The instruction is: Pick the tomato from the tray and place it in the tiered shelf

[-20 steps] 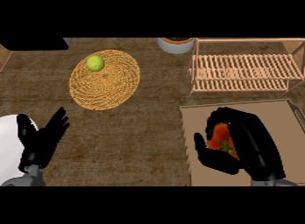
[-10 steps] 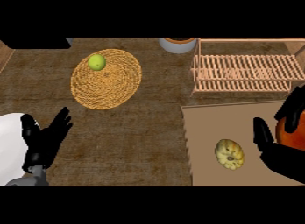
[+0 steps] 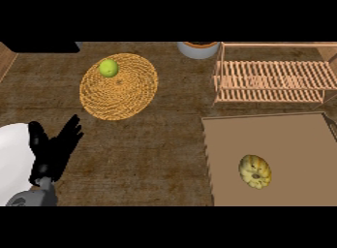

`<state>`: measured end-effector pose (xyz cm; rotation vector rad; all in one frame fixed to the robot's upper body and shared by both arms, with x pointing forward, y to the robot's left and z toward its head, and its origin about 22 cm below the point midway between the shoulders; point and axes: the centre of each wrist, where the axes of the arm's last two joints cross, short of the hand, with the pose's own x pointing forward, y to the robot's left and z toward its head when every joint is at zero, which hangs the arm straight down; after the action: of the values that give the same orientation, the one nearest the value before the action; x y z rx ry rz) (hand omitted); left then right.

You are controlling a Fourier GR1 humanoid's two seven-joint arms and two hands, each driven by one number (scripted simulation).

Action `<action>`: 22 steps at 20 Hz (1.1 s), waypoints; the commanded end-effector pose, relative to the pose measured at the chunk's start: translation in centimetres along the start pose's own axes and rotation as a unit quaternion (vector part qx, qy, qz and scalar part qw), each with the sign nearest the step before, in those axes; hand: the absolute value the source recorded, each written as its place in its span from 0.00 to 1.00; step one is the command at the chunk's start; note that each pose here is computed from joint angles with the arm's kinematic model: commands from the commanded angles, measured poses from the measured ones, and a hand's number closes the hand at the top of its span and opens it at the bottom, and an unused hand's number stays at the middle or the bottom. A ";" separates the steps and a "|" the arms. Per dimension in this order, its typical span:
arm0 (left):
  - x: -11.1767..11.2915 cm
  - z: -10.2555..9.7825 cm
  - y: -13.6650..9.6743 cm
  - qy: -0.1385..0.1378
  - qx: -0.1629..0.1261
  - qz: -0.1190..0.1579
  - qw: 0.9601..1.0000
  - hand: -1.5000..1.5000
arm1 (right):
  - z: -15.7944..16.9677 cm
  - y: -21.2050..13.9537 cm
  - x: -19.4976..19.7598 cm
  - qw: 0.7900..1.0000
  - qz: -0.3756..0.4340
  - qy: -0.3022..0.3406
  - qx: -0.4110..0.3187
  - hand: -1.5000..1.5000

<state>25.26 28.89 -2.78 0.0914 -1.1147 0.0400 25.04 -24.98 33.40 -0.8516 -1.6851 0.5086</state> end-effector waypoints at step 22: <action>-0.1 0.4 0.3 -0.002 -0.001 -0.011 1.000 0.50 | -14.7 0.3 -5.3 0.996 0.069 0.034 0.034 1.00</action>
<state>25.32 29.18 -2.55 0.0898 -1.1169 0.0280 37.76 -30.85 33.55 -0.9066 -1.5631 0.6281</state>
